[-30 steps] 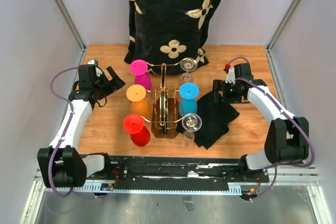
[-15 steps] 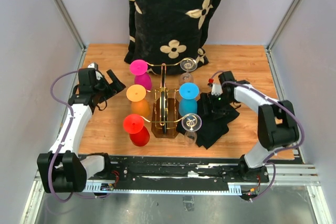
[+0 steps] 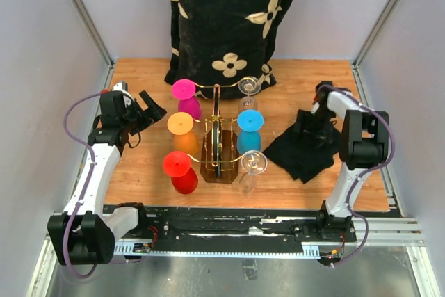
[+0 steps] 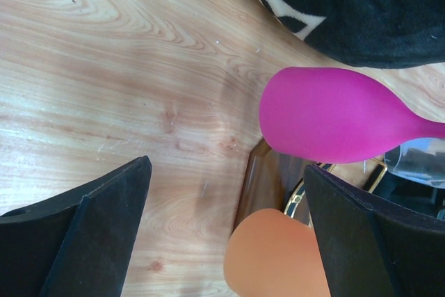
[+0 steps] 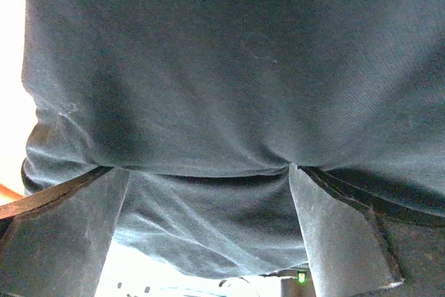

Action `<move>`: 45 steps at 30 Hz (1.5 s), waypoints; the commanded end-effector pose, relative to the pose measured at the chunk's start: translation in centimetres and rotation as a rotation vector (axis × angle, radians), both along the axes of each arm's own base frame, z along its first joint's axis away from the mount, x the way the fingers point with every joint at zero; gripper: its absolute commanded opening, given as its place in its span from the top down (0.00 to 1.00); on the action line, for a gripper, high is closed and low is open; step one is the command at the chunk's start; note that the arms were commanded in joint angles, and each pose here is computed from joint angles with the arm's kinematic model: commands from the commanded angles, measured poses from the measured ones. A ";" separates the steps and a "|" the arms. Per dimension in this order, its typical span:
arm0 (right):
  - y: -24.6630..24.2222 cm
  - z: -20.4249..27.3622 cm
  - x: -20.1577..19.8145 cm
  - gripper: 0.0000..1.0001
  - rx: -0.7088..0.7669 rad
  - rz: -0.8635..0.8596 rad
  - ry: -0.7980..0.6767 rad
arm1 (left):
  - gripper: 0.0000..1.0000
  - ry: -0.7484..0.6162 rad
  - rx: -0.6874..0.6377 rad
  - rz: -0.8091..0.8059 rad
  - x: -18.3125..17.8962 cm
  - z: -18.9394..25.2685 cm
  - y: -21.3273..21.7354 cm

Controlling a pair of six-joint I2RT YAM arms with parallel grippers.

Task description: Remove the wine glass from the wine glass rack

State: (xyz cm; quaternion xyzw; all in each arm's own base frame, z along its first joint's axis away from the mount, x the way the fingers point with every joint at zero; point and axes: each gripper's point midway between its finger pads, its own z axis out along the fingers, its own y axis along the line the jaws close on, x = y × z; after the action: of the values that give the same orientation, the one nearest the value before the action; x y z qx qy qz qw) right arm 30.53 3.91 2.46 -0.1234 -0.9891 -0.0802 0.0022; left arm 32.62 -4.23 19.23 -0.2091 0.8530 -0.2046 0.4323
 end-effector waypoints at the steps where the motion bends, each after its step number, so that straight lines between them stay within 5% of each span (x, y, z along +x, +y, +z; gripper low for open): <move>1: -9.0 -2.6 4.2 0.02 -0.196 -0.183 -0.028 | 0.03 -0.016 -0.017 -0.027 -0.1 0.2 -0.6; 14: -16.6 3.6 17.3 0.02 -0.392 -0.187 -0.330 | 0.02 -0.022 0.047 -0.010 -0.8 1.0 0.4; 22: -11.4 20.5 15.5 0.02 -0.671 -0.094 -0.850 | 0.01 -0.037 0.072 0.038 -0.8 1.7 1.3; 24: -6.1 22.3 15.3 0.02 -0.449 -0.002 -1.037 | 0.01 -0.043 0.081 0.072 -0.8 2.0 1.8; 28: 1.5 24.4 12.2 0.03 0.056 0.039 -1.092 | 0.01 -0.080 0.072 0.081 -0.8 2.9 1.8; 31: 6.7 26.3 10.1 0.45 0.406 0.054 -1.095 | 0.01 -0.088 0.058 0.062 -0.7 3.4 1.4; 32: 8.0 26.3 9.3 0.52 0.483 0.057 -1.071 | 0.01 -0.089 0.055 0.057 -0.7 3.5 1.3; 40: 13.4 28.8 8.8 0.55 0.791 0.146 -1.042 | 0.01 -0.104 0.014 0.041 -0.7 3.9 0.6; 45: 14.0 30.1 9.2 0.56 0.812 0.133 -1.064 | 0.01 -0.111 0.043 0.055 -0.8 4.5 1.1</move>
State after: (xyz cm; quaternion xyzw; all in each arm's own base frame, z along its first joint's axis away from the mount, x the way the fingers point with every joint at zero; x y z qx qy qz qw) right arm 40.10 16.16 27.34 -0.0272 -0.7974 -0.4438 -0.4080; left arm 31.45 -3.27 21.03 -0.2209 0.8422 -0.1834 0.4563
